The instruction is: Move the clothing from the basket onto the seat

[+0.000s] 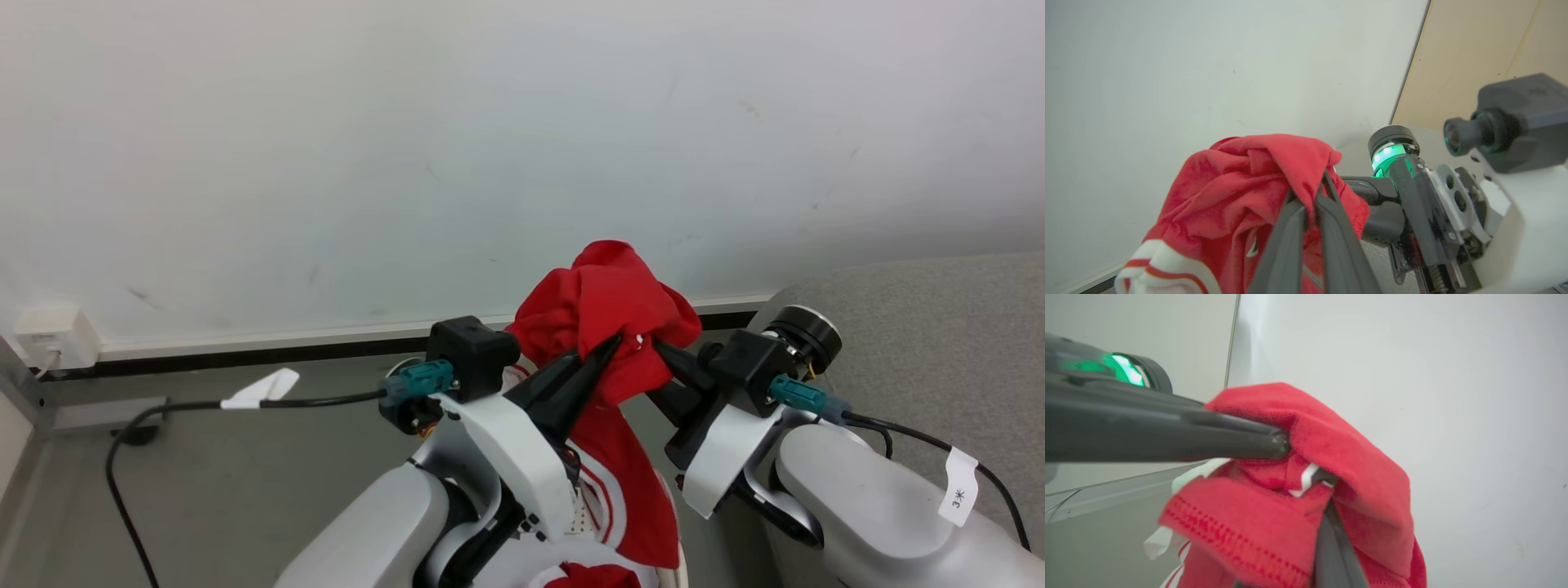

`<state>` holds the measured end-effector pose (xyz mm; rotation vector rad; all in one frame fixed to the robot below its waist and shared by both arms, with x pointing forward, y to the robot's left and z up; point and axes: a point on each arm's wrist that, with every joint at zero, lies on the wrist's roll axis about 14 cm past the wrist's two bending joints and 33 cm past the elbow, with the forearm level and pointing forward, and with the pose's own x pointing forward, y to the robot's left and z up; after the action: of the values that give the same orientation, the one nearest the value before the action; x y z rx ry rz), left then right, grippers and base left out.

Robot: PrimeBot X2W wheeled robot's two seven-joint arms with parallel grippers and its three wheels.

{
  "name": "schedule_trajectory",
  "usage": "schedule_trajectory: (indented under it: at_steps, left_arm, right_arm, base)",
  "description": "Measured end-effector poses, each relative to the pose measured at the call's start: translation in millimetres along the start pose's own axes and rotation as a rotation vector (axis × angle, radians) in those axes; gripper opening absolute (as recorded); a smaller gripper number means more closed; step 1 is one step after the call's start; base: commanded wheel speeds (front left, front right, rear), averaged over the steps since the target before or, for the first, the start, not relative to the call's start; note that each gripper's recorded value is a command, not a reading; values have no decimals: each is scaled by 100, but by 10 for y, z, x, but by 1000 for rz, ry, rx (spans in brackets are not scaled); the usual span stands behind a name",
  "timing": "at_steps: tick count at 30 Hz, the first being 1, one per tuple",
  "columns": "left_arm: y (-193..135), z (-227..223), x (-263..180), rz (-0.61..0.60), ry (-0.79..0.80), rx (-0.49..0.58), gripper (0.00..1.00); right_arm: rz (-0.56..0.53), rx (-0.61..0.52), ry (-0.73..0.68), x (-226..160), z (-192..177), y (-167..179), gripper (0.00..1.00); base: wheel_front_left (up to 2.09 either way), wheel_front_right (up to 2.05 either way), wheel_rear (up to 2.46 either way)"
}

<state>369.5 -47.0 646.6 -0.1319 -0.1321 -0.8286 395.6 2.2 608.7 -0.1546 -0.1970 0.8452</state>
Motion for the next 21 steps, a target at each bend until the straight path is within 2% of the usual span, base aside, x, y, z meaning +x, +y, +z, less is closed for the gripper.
schedule_trajectory:
  at_steps: [1,3,4,5,21]
  left_arm:
    - [20,-11,-3,7,3,1,25]
    - [36,-35,-5,10,7,4,42]
    - [40,-44,-5,11,9,5,58]
    - [48,-54,-5,15,10,6,100]
    - [263,-338,-166,92,21,76,100]
  right_arm:
    - [-7,3,-1,-9,0,-23,0]
    - [-19,14,-1,-30,-21,-44,0]
    - [-23,18,1,-40,-34,-52,0]
    - [-28,21,2,-48,-41,-64,0]
    - [-122,26,20,-253,-134,-367,0]
  base:
    - [0,0,0]
    - [0,0,0]
    - [0,0,0]
    - [0,0,0]
    - [0,0,0]
